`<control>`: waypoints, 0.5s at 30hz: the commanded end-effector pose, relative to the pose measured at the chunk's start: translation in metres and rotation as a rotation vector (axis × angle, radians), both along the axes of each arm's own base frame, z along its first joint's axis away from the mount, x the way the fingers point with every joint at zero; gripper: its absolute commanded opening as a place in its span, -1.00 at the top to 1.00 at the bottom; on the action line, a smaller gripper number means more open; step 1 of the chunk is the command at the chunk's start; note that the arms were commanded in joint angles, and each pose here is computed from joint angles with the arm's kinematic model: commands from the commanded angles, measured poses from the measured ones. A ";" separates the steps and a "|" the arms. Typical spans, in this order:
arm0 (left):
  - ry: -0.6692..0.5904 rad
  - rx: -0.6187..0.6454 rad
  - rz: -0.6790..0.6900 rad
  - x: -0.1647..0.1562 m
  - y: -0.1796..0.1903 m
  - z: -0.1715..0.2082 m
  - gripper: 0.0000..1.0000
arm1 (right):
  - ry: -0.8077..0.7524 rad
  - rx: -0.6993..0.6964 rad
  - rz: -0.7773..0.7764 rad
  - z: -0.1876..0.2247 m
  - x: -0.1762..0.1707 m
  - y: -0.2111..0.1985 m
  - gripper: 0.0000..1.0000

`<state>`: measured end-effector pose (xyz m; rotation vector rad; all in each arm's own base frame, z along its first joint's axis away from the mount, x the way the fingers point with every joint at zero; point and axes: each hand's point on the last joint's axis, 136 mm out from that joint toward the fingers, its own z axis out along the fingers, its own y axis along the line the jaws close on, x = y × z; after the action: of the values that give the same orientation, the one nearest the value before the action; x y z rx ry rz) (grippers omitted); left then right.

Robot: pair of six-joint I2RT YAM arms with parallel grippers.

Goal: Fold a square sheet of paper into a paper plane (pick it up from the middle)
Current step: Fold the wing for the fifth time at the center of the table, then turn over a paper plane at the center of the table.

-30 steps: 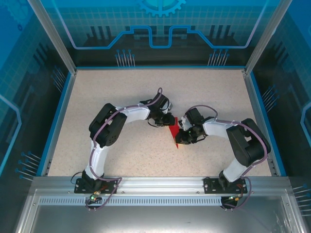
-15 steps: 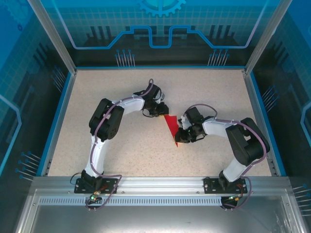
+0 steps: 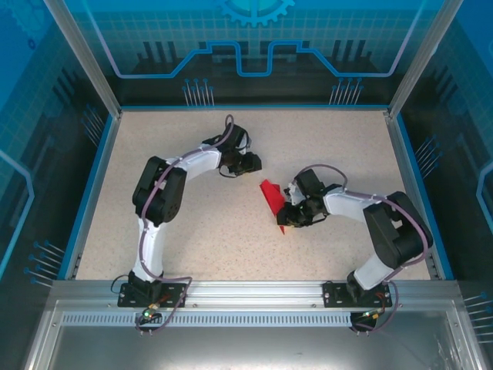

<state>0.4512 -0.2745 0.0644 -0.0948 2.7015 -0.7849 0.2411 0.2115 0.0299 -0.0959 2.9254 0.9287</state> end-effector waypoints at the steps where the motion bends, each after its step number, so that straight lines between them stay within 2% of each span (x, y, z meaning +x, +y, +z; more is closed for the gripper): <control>1: -0.030 0.078 0.009 -0.025 0.002 0.038 0.03 | -0.134 0.105 -0.043 0.057 0.029 0.012 0.26; 5: 0.022 0.191 0.037 -0.053 0.000 0.033 -0.14 | -0.244 0.067 -0.141 0.088 0.051 -0.011 -0.14; 9: 0.053 0.306 0.065 -0.078 -0.008 0.028 -0.33 | -0.272 -0.101 -0.298 0.080 0.055 -0.066 -0.45; 12: 0.076 0.324 0.067 -0.095 -0.026 0.023 -0.47 | -0.260 -0.212 -0.401 0.069 0.050 -0.105 -0.59; 15: 0.094 0.349 0.055 -0.110 -0.047 0.018 -0.55 | -0.241 -0.264 -0.480 0.059 0.042 -0.131 -0.71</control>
<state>0.3491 -0.3205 0.0865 -0.0462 2.8388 -0.4064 0.3024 0.1169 0.1129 0.2912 2.5759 0.6053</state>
